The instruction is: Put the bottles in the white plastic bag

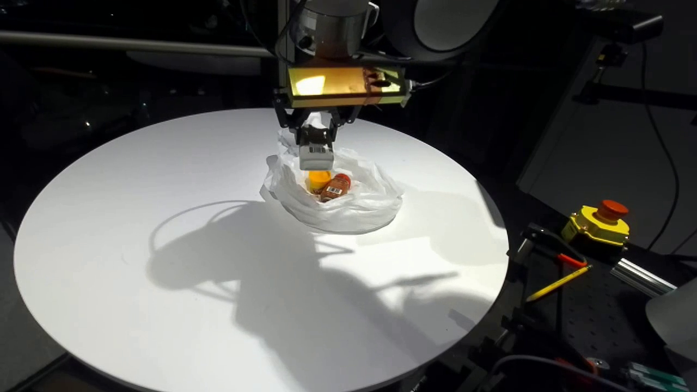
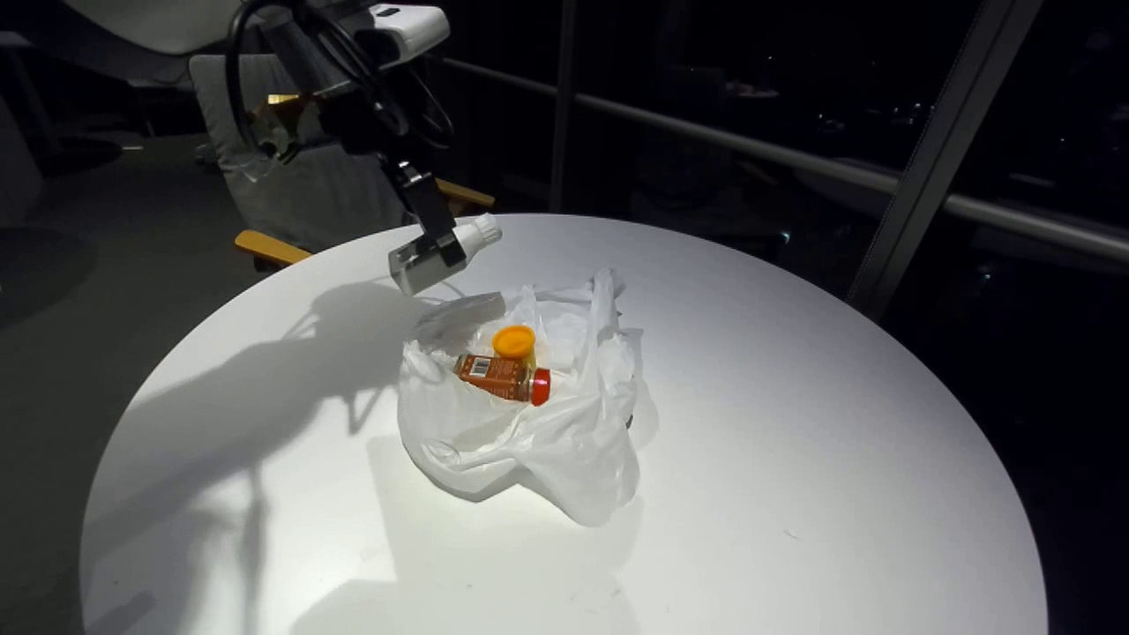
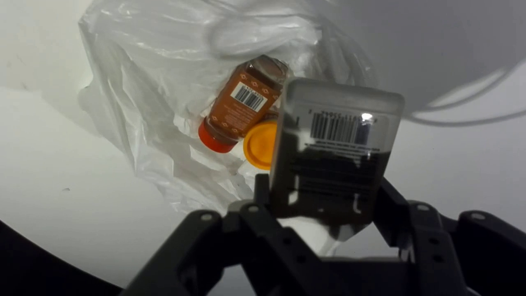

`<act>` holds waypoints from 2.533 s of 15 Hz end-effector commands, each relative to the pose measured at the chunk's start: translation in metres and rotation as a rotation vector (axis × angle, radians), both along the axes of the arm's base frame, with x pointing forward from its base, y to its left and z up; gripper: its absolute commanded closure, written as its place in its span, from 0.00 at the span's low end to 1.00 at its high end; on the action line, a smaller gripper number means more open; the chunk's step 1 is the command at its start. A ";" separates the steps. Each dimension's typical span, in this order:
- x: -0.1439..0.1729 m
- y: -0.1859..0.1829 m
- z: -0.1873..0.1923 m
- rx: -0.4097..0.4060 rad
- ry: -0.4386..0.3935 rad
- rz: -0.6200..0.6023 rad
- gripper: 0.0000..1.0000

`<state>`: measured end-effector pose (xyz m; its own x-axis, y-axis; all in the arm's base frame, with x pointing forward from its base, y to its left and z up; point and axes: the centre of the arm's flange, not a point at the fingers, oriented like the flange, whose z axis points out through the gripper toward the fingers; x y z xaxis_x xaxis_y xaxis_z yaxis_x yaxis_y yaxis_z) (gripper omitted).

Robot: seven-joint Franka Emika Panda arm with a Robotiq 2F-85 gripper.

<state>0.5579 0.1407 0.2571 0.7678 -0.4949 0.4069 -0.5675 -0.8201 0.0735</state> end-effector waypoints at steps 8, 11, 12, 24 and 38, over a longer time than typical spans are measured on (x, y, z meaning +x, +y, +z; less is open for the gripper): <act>0.052 -0.030 -0.035 -0.143 0.151 0.074 0.64; 0.051 -0.047 -0.044 -0.141 0.230 0.140 0.64; 0.052 -0.052 -0.048 -0.146 0.243 0.156 0.64; 0.075 -0.056 -0.077 -0.195 0.340 0.255 0.12; 0.080 -0.018 -0.062 0.247 0.448 0.546 0.00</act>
